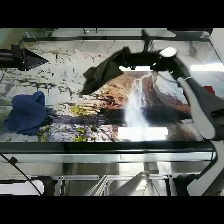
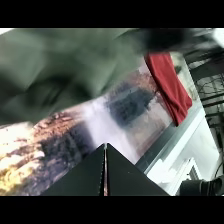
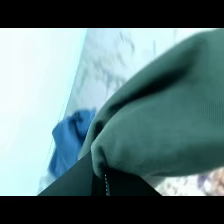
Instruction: Fold the shirts.
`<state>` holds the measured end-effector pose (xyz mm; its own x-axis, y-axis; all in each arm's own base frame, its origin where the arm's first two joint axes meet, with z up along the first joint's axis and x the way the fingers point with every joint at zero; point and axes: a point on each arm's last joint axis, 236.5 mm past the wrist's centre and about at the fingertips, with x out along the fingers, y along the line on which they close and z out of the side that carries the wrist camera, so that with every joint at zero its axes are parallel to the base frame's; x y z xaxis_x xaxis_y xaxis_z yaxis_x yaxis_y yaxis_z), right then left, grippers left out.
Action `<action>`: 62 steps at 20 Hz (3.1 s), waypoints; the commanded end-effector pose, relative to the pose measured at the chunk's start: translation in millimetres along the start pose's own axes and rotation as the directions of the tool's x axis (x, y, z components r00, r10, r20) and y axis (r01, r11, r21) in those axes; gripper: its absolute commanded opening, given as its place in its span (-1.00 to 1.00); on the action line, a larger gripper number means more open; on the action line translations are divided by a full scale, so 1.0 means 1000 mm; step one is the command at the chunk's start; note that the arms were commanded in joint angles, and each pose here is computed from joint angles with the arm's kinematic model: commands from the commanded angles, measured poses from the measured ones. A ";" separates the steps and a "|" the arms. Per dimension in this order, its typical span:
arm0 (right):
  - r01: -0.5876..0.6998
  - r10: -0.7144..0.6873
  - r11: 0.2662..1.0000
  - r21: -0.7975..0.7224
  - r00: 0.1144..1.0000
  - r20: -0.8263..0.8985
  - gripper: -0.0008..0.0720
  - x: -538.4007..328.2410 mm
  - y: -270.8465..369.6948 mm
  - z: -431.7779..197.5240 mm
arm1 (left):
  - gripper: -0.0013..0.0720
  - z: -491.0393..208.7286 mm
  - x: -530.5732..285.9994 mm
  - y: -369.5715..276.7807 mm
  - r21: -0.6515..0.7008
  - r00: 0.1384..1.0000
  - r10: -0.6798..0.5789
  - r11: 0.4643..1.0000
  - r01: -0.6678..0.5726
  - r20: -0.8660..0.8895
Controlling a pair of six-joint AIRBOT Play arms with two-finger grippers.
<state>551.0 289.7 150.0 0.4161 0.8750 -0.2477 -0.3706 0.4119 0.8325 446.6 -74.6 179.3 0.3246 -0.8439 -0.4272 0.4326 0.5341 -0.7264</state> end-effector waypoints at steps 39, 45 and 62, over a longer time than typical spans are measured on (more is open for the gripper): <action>0.654 -0.724 0.556 0.513 0.684 -0.088 -0.95 -0.494 -0.156 -0.010 | -0.92 0.004 0.082 -0.049 0.073 0.999 -0.042 0.996 0.044 -0.032; 0.693 -0.769 0.515 0.505 0.633 -0.085 -0.94 -0.505 -0.125 -0.015 | -0.92 0.002 0.083 -0.051 0.081 0.998 -0.046 0.995 0.049 -0.038; 0.753 -0.653 0.189 0.630 0.576 -0.493 -0.94 -0.501 -0.189 -0.143 | -0.92 -0.020 0.082 -0.058 0.070 0.987 -0.088 0.993 0.097 -0.131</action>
<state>316.4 -202.0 78.4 0.1778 0.3003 -0.9371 0.7242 0.6049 0.3313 431.1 -175.5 176.5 0.1721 -0.8866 -0.4292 0.5218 0.4516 -0.7237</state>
